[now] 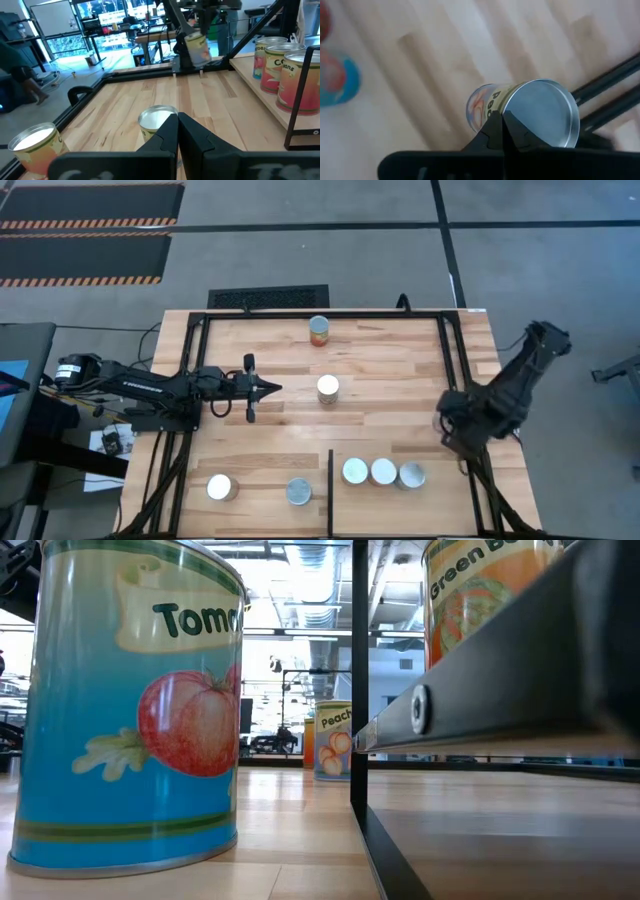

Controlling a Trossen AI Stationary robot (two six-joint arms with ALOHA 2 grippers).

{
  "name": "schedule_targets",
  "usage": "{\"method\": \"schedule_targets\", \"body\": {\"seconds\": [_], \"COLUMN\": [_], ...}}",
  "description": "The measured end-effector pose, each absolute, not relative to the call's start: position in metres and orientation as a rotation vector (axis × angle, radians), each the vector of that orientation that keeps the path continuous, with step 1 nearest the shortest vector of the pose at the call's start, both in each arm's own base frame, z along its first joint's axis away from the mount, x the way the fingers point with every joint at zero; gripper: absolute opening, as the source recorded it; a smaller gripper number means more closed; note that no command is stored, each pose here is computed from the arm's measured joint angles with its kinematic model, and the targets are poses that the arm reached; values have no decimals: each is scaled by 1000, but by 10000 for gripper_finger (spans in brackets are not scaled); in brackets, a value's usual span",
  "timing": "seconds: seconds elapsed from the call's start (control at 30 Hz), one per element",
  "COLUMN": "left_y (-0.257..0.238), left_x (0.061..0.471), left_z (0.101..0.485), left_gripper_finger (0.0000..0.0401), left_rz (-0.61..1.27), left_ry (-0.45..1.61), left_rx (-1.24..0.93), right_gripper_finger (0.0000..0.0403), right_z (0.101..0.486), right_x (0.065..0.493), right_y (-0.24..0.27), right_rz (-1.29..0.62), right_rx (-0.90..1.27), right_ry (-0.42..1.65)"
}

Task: Pick and place cans onto a shelf
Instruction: Put the top canned peaches on the shelf

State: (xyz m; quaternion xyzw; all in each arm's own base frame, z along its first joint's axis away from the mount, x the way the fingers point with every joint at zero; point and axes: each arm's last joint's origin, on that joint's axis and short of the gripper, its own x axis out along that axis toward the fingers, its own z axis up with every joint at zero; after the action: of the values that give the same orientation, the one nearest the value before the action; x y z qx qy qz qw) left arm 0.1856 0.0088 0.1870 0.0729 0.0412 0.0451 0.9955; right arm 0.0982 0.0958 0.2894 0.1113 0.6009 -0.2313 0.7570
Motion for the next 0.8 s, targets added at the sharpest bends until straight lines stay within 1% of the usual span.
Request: {"method": "schedule_targets", "body": {"seconds": [0.17,0.3,0.57,0.8], "left_y": [9,9,9,9], "left_x": [186,186,186,186], "left_z": [187,187,187,187], "left_gripper_finger": [0,0,0,0], "left_rz": [91,91,91,91], "left_ry": [83,83,83,82], "left_rx": [146,146,146,145], "right_gripper_finger": [3,3,7,4], "right_z": [289,294,295,286], "right_x": [85,80,79,84], "right_y": [122,145,184,210], "right_rz": [-496,-471,-442,-449], "right_rx": [287,280,207,227], "right_ry": [1332,1340,1347,1345]}}
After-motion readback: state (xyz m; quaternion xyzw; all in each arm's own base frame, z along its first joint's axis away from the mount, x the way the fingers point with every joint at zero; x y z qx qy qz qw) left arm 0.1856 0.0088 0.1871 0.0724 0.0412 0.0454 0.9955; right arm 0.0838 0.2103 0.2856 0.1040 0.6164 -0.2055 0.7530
